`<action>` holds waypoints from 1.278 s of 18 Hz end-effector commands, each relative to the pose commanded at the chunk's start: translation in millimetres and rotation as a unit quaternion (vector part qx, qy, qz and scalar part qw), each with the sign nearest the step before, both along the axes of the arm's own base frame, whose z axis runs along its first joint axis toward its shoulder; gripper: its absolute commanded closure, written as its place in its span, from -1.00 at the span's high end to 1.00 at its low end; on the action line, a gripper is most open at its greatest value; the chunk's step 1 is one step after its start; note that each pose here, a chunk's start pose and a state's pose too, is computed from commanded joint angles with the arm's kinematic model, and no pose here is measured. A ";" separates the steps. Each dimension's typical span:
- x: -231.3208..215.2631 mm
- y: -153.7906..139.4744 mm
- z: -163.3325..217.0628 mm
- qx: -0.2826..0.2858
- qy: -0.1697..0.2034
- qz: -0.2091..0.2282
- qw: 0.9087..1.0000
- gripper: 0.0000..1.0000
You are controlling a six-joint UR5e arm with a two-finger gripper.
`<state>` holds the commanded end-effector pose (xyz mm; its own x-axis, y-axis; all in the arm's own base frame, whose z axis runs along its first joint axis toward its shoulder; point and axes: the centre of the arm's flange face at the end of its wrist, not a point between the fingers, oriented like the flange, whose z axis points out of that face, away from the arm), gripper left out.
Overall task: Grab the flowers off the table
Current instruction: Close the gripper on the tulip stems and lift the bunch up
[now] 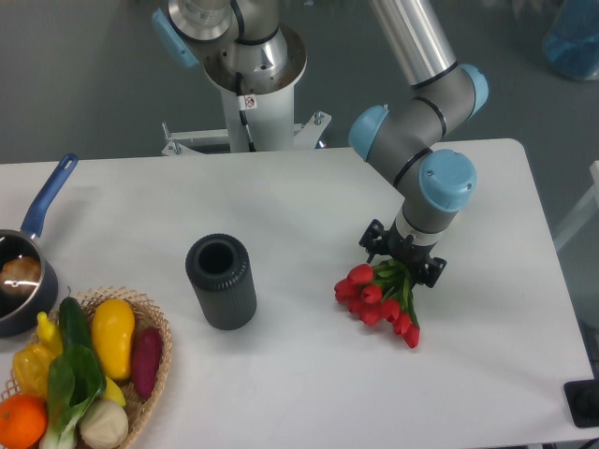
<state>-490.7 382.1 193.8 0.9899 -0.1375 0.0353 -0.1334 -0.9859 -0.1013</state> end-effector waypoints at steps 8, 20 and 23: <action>-10.0 -3.5 61.1 0.019 0.046 0.047 0.998 -1.00; -32.7 -16.6 163.2 0.038 0.085 0.089 0.992 -1.00; -43.0 -12.5 200.3 0.025 0.058 0.091 0.994 -1.00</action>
